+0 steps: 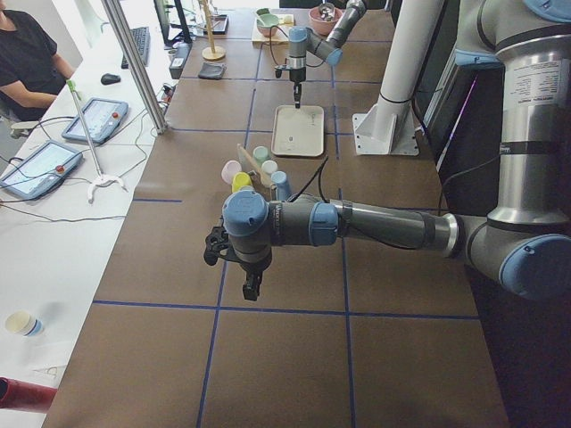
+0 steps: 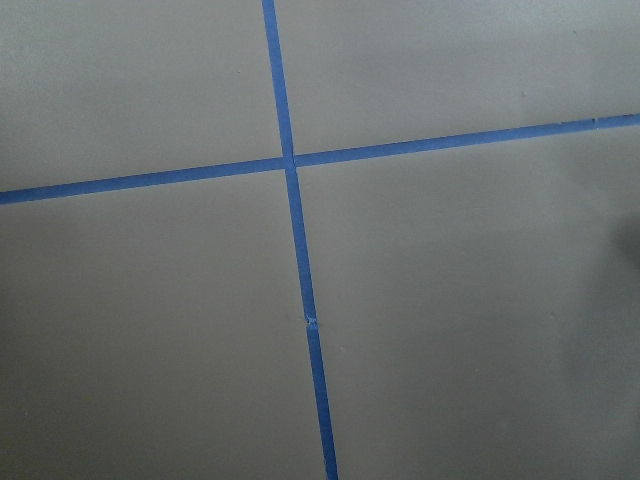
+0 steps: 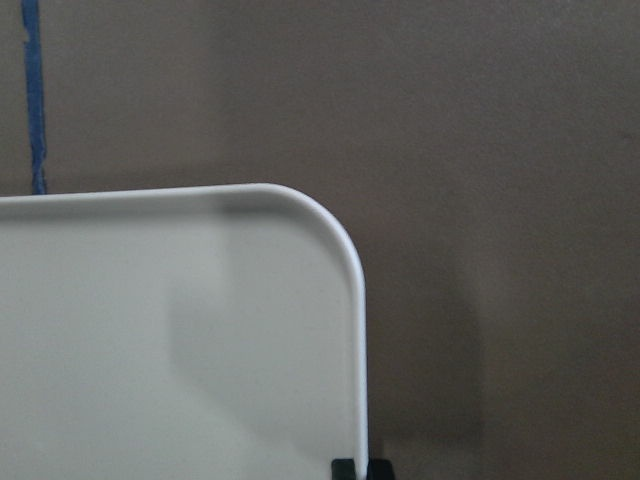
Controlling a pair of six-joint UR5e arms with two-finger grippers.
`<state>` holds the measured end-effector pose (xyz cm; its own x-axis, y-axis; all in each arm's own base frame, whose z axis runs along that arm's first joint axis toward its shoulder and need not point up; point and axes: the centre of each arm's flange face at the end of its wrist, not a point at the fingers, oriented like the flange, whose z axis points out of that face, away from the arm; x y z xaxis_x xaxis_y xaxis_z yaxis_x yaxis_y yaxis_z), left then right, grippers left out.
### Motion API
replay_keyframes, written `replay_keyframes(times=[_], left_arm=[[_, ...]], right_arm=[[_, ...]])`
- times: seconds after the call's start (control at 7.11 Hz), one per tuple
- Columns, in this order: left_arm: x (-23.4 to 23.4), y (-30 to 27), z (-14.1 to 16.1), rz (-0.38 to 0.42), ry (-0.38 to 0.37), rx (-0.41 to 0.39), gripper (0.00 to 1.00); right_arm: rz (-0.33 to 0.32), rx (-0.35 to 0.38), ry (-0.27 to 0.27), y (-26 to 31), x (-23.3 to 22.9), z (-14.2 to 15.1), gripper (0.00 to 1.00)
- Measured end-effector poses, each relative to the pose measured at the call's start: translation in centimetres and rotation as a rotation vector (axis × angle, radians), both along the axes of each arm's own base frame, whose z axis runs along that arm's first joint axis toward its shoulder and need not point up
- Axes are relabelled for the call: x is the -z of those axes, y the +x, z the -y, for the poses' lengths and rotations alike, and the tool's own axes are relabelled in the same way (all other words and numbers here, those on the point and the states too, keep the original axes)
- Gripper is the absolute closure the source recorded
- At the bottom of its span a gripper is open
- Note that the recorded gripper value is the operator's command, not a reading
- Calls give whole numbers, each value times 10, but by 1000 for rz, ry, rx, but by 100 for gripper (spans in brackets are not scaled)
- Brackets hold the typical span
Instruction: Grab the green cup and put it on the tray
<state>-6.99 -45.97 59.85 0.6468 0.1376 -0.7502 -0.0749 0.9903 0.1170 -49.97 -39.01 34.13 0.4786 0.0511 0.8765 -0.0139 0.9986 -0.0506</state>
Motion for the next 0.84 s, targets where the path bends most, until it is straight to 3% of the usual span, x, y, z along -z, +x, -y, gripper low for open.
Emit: replay_keyframes(times=[0.14,0.56,0.84], left_arm=[[5,0,1,0,10,0,0],[34,3,3,2,65,-4,0],[101,48,9,24,207,-102,0]], right_arm=[[1,-2,-1,0,1,0,1],[16,0,-20,13,5,8,0],[38,-13,-64,60,1,33,0]])
